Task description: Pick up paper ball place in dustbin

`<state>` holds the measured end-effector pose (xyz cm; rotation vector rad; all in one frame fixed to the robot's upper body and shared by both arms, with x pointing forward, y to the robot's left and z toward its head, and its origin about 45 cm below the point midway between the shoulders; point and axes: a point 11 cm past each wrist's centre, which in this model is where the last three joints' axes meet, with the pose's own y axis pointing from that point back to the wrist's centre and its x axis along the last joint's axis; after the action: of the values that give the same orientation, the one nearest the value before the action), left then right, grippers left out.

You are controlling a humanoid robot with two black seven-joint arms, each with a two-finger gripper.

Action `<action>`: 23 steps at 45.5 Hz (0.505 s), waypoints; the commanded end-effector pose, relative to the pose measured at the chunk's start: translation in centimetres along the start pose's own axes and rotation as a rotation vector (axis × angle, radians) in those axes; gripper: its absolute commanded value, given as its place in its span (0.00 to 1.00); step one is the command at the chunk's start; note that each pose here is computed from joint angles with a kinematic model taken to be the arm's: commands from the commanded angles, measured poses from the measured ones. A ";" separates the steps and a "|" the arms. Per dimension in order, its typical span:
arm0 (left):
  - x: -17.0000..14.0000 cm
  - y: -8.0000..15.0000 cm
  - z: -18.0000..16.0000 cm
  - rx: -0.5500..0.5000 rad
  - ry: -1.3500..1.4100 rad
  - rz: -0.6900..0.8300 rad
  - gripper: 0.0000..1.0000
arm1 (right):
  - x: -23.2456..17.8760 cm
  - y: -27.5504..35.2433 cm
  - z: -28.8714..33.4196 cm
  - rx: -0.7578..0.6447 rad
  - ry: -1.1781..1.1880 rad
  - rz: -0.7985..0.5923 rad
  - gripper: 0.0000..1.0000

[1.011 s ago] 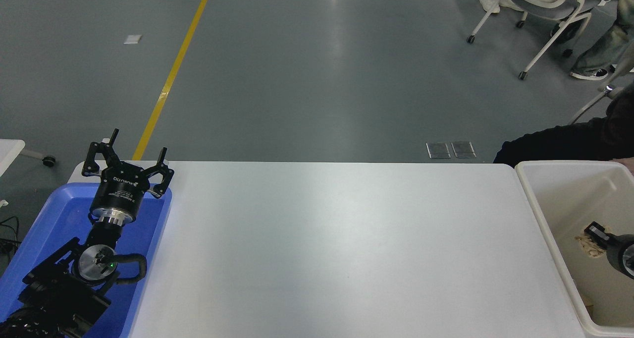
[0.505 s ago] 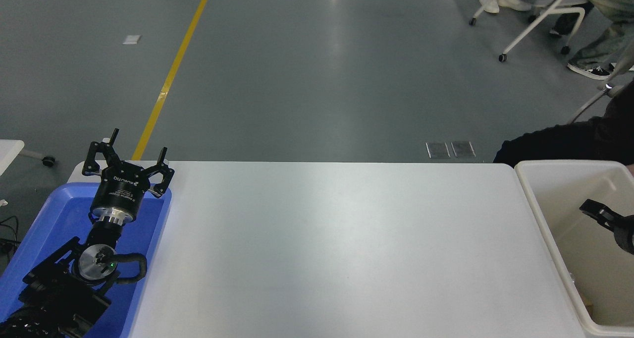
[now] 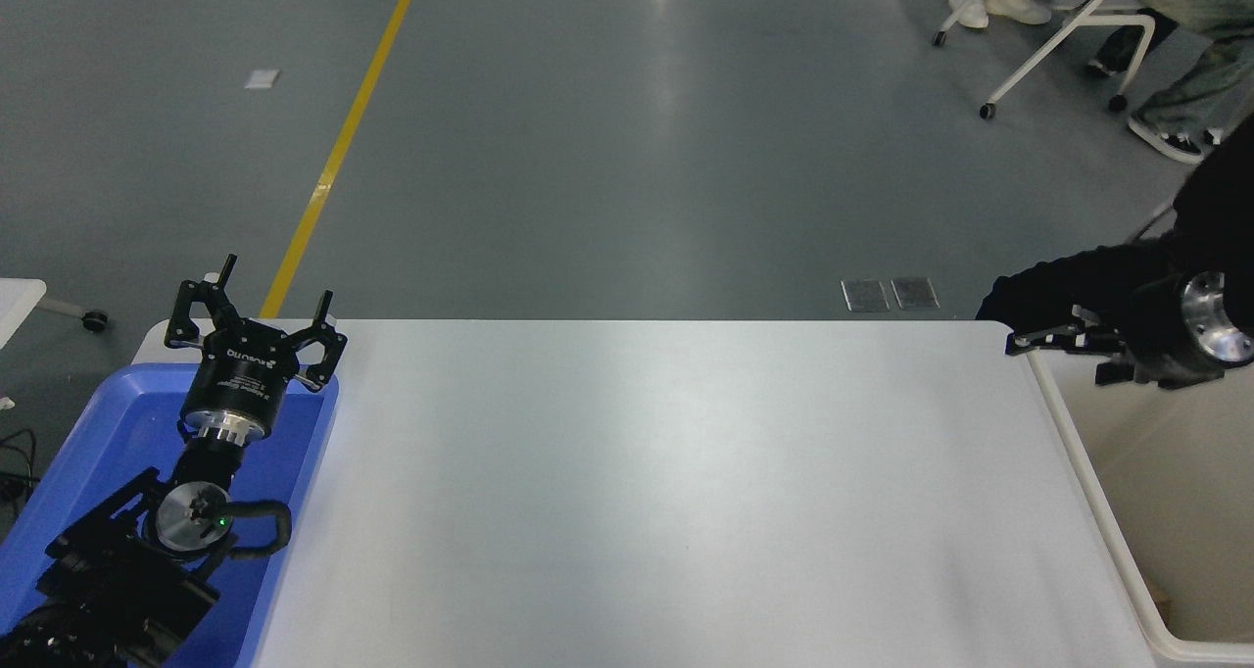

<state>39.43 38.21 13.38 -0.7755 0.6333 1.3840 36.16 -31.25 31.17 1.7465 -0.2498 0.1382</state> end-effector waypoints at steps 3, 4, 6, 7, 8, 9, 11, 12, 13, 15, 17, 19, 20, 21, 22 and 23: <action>0.1 0.1 0.0 -0.003 0.001 0.004 1.00 | -2.8 3.7 -11.7 -0.060 0.210 -0.177 1.00; 0.1 0.1 0.0 -0.003 0.001 0.004 1.00 | -3.0 3.7 -12.3 -0.061 0.214 -0.186 1.00; 0.1 0.1 0.0 -0.003 0.001 0.004 1.00 | -3.4 3.8 -13.7 -0.060 0.227 -0.194 1.00; 0.1 0.1 0.0 -0.003 0.001 0.004 1.00 | -3.5 3.9 -14.4 -0.057 0.235 -0.197 1.00; 0.1 0.1 0.0 -0.003 0.001 0.004 1.00 | -3.7 4.0 -15.1 -0.054 0.243 -0.201 1.00; 0.1 0.1 0.0 -0.003 0.001 0.004 1.00 | -3.9 4.1 -15.7 -0.053 0.251 -0.203 1.00; 0.1 0.1 0.0 -0.003 0.001 0.004 1.00 | -4.3 4.1 -16.7 -0.051 0.262 -0.207 1.00; 0.1 0.1 0.0 -0.003 0.001 0.004 1.00 | -4.4 4.1 -17.2 -0.049 0.268 -0.206 1.00; 0.1 0.1 0.1 -0.005 0.001 0.004 1.00 | -4.6 4.1 -17.7 -0.050 0.277 -0.206 1.00; 0.1 0.1 0.1 -0.005 0.001 0.004 1.00 | -4.8 4.0 -18.5 -0.053 0.287 -0.205 1.00; 0.1 0.1 0.0 -0.003 0.001 0.004 1.00 | -5.1 3.8 -19.2 -0.047 0.287 -0.210 1.00; 0.1 0.1 0.1 -0.005 0.000 0.006 1.00 | -5.2 3.9 -19.5 -0.030 0.269 -0.208 1.00; 0.1 0.0 0.1 -0.006 0.001 0.006 1.00 | -5.1 4.1 -19.7 -0.024 0.262 -0.204 1.00; 0.1 0.0 0.1 -0.006 0.001 0.006 1.00 | -5.1 4.2 -19.8 -0.018 0.256 -0.201 1.00; 0.1 0.0 0.1 -0.006 0.001 0.006 1.00 | -5.1 4.3 -19.9 -0.014 0.253 -0.197 1.00; 0.1 0.0 0.1 -0.006 0.001 0.006 1.00 | -5.1 4.4 -20.0 -0.012 0.251 -0.196 1.00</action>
<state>39.39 38.29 13.34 -0.7779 0.6330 1.3891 32.40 -15.27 37.05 1.6991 0.0891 0.2120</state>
